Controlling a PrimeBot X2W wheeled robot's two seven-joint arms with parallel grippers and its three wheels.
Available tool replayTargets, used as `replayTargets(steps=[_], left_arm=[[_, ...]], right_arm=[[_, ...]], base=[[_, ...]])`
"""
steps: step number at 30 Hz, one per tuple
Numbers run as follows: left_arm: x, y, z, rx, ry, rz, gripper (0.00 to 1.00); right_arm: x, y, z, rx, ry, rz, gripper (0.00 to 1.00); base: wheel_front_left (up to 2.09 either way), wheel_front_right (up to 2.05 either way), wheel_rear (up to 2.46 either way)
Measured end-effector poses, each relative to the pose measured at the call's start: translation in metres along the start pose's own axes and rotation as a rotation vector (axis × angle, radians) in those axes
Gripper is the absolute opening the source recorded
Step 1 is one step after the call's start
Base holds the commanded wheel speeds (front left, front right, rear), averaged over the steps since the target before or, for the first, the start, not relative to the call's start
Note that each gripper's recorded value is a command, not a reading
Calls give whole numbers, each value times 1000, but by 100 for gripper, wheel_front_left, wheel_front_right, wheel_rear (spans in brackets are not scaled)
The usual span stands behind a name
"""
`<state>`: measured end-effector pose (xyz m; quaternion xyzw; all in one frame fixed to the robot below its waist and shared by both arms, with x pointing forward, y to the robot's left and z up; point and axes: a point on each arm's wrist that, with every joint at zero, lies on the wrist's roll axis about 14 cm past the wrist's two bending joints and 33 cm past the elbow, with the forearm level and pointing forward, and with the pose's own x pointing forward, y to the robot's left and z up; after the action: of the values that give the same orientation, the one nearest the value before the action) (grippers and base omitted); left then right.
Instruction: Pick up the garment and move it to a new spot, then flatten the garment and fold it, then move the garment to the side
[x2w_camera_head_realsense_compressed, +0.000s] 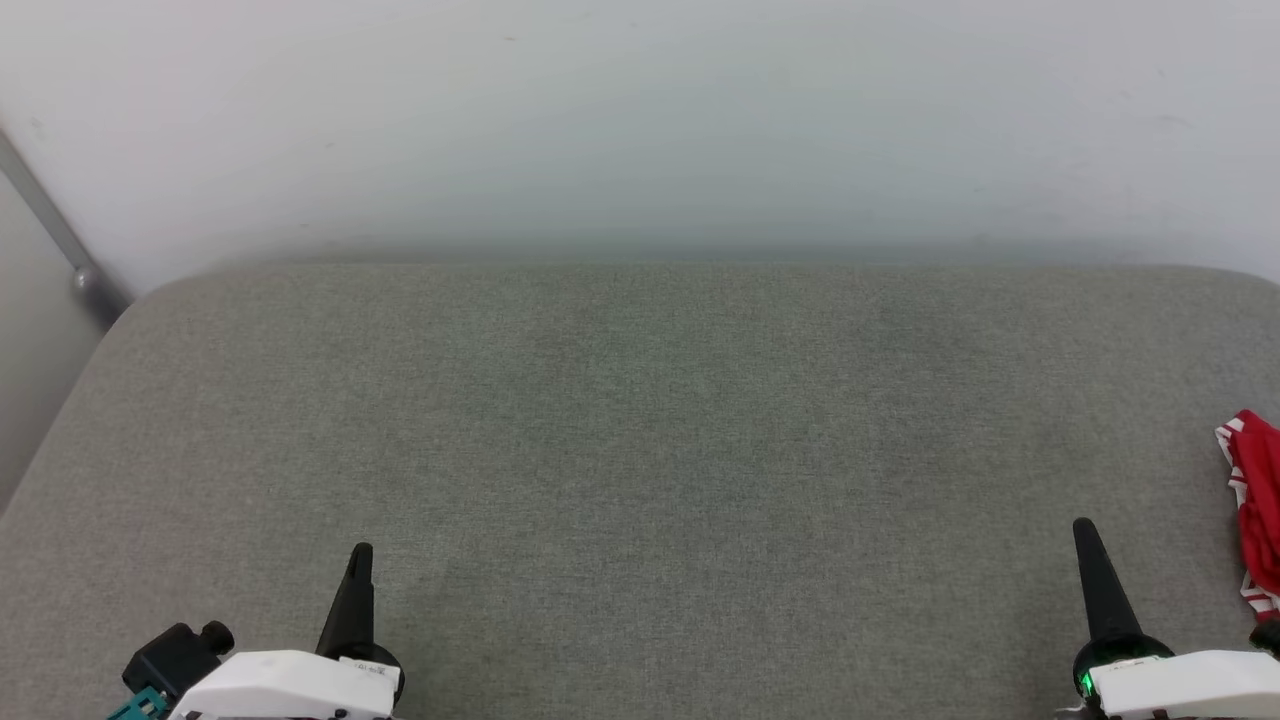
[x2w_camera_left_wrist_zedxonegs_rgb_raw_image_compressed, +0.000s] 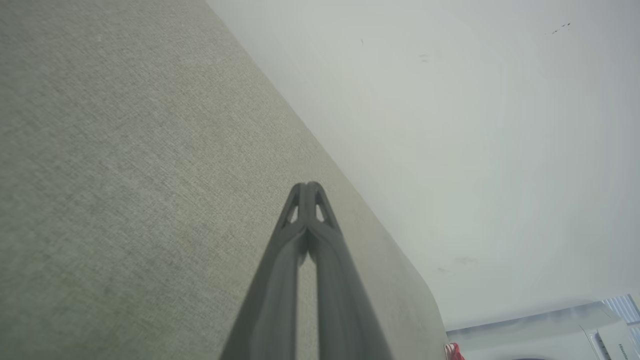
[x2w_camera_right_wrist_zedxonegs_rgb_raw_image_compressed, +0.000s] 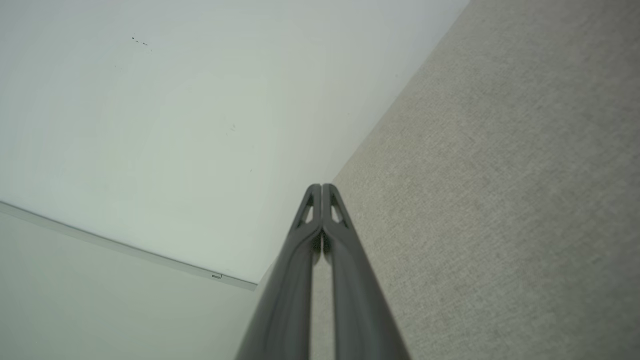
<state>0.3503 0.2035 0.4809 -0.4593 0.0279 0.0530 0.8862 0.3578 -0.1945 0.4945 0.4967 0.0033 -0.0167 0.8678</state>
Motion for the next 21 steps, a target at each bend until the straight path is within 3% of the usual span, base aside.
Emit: replayTargets(steps=[21], left_arm=[[13,-9,4,-230,14,-32,0]], right_arm=[[11,1,2,199,10,-5,0]], base=[[0,0,0]])
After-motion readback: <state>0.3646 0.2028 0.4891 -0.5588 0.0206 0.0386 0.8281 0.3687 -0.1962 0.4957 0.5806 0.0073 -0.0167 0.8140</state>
